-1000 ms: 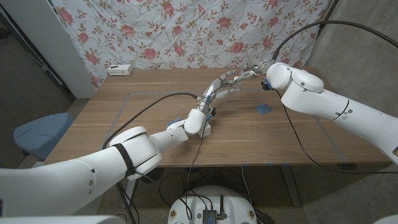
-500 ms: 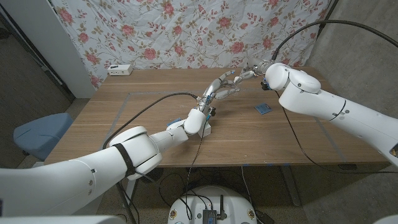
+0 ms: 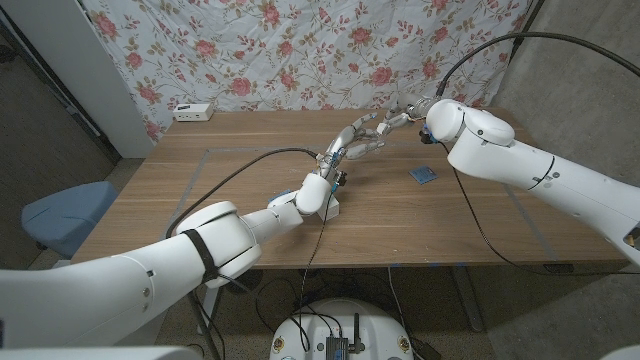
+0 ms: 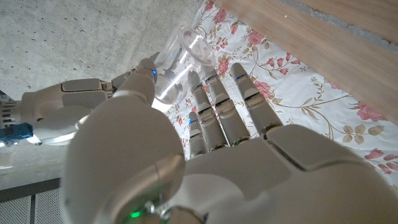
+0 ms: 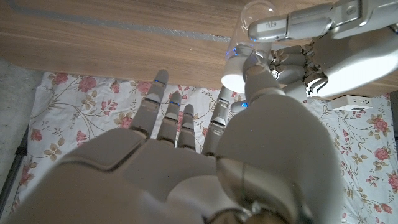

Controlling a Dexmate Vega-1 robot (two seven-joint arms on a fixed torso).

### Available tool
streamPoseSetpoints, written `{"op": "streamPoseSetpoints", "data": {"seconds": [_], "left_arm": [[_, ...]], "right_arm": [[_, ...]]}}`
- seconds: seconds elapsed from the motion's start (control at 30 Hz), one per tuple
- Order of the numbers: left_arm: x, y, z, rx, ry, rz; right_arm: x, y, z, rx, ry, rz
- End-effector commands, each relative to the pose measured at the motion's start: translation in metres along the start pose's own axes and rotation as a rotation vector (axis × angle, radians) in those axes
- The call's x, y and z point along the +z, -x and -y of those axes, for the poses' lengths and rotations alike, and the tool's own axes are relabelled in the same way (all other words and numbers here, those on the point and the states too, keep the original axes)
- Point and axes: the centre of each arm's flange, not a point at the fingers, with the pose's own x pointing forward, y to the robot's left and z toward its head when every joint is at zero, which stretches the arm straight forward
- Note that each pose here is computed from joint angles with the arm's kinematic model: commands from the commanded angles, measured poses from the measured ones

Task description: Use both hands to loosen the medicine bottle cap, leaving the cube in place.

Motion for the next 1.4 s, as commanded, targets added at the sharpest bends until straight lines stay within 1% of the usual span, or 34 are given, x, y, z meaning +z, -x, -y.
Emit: {"op": "streamPoseSetpoints", "data": {"seconds": [0.03, 0.37, 0.67, 1.4], "left_arm": [[-0.0015, -0.0042, -0.0011, -0.003, -0.002, -0.018], [-0.0016, -0.0036, -0.0010, -0.002, -0.003, -0.017], [-0.0014, -0.0023, 0.0001, 0.000, -0.002, -0.014], [-0.0012, -0.0023, -0.0010, 0.001, -0.004, -0.011]], "right_arm": [[0.0003, -0.0050, 0.0027, 0.025, -0.020, 0.023], [0.0007, -0.0064, 0.0043, 0.038, -0.017, 0.028], [-0.0014, -0.0061, 0.0052, 0.066, -0.030, 0.029], [-0.0038, -0.0061, 0.0040, 0.111, -0.051, 0.039]]}}
